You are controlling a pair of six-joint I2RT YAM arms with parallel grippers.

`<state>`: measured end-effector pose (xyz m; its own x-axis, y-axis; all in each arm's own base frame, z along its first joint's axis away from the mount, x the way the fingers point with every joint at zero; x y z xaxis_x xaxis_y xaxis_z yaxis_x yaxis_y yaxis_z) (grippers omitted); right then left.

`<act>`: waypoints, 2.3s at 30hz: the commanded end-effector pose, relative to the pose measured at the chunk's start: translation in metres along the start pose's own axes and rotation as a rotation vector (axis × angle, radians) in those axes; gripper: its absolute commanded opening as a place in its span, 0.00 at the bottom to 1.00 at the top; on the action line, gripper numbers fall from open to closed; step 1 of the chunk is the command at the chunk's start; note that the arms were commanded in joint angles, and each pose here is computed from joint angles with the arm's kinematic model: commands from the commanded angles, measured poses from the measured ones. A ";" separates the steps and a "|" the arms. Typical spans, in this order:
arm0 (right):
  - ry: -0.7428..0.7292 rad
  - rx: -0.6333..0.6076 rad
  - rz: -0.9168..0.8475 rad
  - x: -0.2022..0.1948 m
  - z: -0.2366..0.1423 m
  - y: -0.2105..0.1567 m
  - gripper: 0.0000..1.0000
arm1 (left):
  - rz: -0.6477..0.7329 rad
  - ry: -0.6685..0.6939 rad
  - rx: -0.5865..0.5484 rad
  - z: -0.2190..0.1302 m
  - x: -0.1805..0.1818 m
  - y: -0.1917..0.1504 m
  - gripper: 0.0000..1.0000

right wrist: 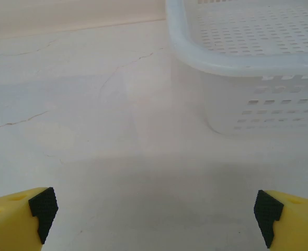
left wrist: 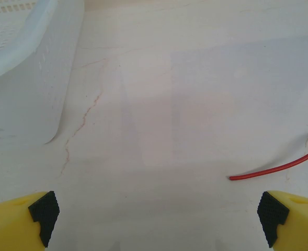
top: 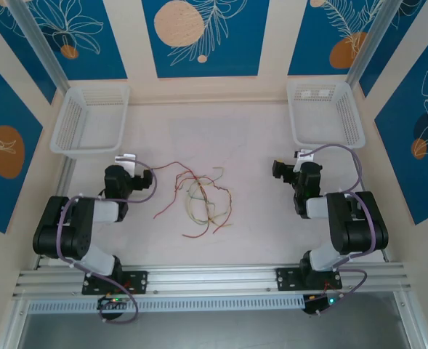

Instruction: Untangle the cables

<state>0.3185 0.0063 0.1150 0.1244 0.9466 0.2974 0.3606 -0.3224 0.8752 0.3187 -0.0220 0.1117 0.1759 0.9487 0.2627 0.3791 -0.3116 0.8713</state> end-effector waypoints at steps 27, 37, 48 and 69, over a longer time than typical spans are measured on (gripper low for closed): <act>0.041 -0.030 0.010 0.003 -0.003 0.008 0.99 | 0.007 -0.010 -0.040 0.000 0.004 0.009 1.00; 0.409 -0.046 0.132 0.088 -0.115 0.111 0.82 | -0.219 -0.042 -0.260 -0.105 0.014 0.148 0.86; 0.623 0.670 -0.228 0.208 -0.112 0.031 0.63 | 0.180 -0.596 0.098 -0.109 -0.123 0.155 0.54; 0.466 0.996 -0.191 0.222 -0.032 -0.059 0.51 | 0.174 -0.573 0.297 -0.048 -0.166 0.086 0.69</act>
<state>0.2955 0.2259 0.1440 -0.2860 0.8352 0.4697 0.9382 0.1444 0.3146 0.2758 -0.1987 0.1651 0.6925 0.7171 0.0788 0.5151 -0.5680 0.6420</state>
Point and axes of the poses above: each hand's point on the last joint's axis, 136 mm out from that joint toward the fingers, its own z axis out along the fingers, its own x axis along the line the jaws close on, y = z × x, the point moved 8 cm from there along -z, back along the fingers, and after that the axes turned 13 degrees about z, right-handed, at the moved point
